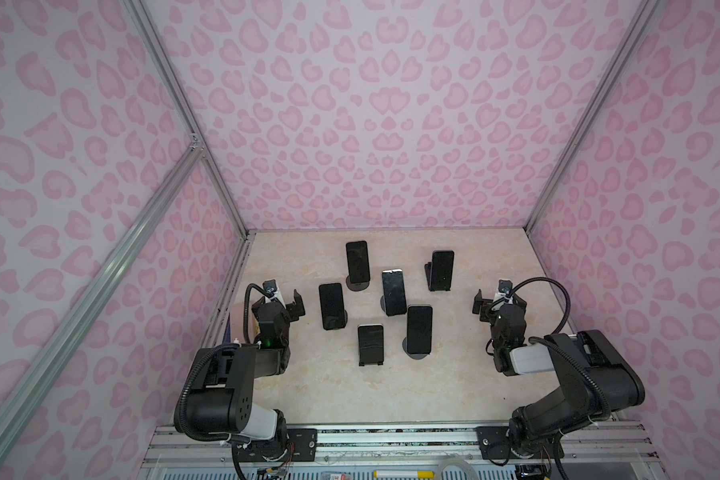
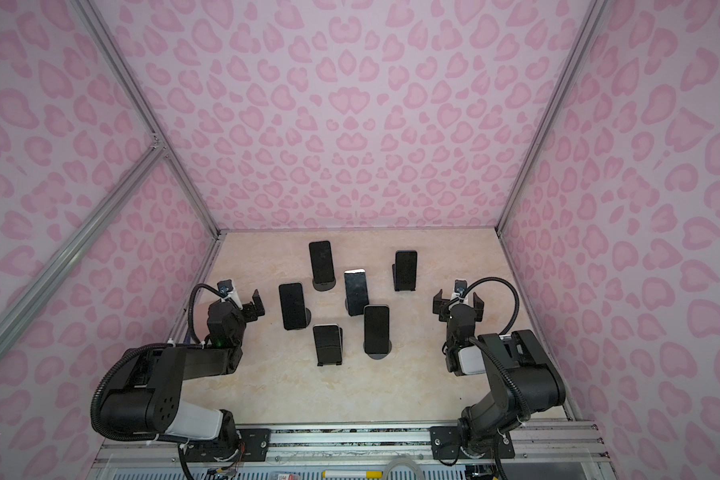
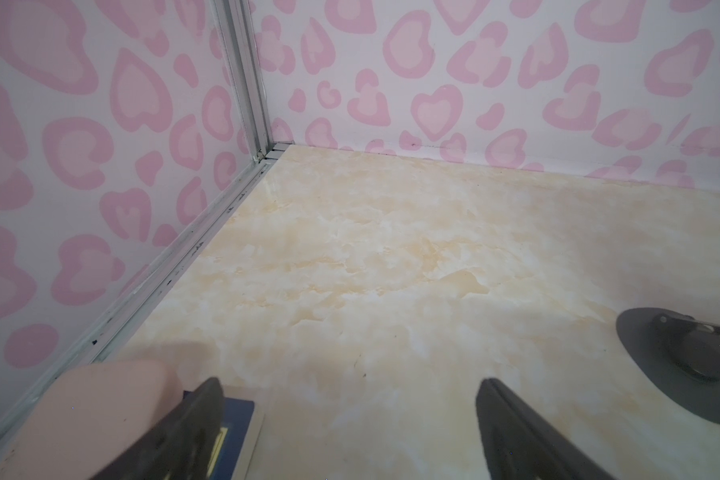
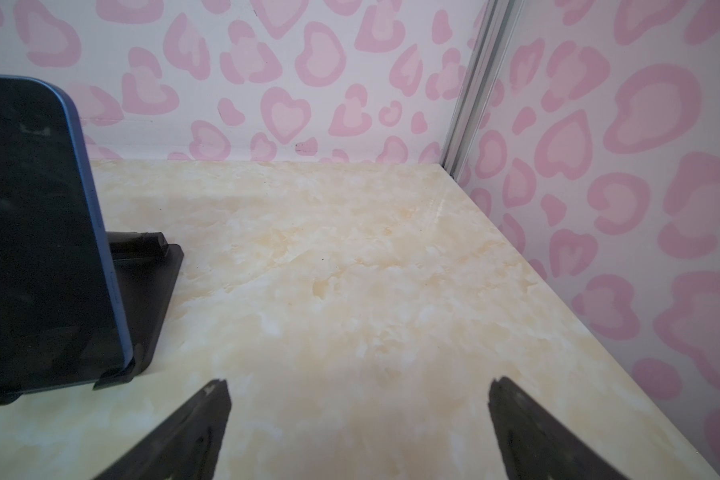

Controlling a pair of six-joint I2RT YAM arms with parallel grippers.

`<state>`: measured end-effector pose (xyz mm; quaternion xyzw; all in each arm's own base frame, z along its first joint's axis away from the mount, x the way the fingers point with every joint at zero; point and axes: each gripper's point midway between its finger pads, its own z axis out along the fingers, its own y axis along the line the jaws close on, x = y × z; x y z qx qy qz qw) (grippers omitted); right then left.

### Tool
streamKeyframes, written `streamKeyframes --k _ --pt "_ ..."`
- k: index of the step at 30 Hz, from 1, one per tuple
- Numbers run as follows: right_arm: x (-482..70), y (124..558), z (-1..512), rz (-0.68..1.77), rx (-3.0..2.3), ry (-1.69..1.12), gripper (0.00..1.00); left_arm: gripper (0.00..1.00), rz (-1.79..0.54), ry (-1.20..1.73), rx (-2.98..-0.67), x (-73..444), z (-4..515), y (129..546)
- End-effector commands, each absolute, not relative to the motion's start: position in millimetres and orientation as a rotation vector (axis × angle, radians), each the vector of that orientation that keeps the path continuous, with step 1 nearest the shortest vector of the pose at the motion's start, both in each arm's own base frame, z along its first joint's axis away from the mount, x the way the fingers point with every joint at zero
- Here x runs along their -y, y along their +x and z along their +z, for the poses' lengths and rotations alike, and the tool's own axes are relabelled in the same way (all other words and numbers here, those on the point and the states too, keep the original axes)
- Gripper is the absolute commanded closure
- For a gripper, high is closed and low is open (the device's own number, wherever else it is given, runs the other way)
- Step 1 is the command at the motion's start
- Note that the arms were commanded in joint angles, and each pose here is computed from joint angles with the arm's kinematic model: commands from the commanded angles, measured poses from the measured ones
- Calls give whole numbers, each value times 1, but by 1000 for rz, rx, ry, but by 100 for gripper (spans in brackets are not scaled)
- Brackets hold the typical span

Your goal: Remove the phone from the phone stand

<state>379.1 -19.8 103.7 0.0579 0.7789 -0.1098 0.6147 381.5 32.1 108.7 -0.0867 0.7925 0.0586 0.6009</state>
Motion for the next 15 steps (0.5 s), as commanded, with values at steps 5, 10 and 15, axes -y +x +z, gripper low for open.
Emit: streamKeyframes --k 5,10,15 --pt "22 385 105 -227 -1802 135 0 2 131 -201 -1799 -32 118 384" --pt "22 385 105 -226 -1802 133 0 2 131 -202 -1798 -32 119 384" --pt "22 385 105 -227 -1802 133 0 2 131 -202 -1799 -32 118 384"
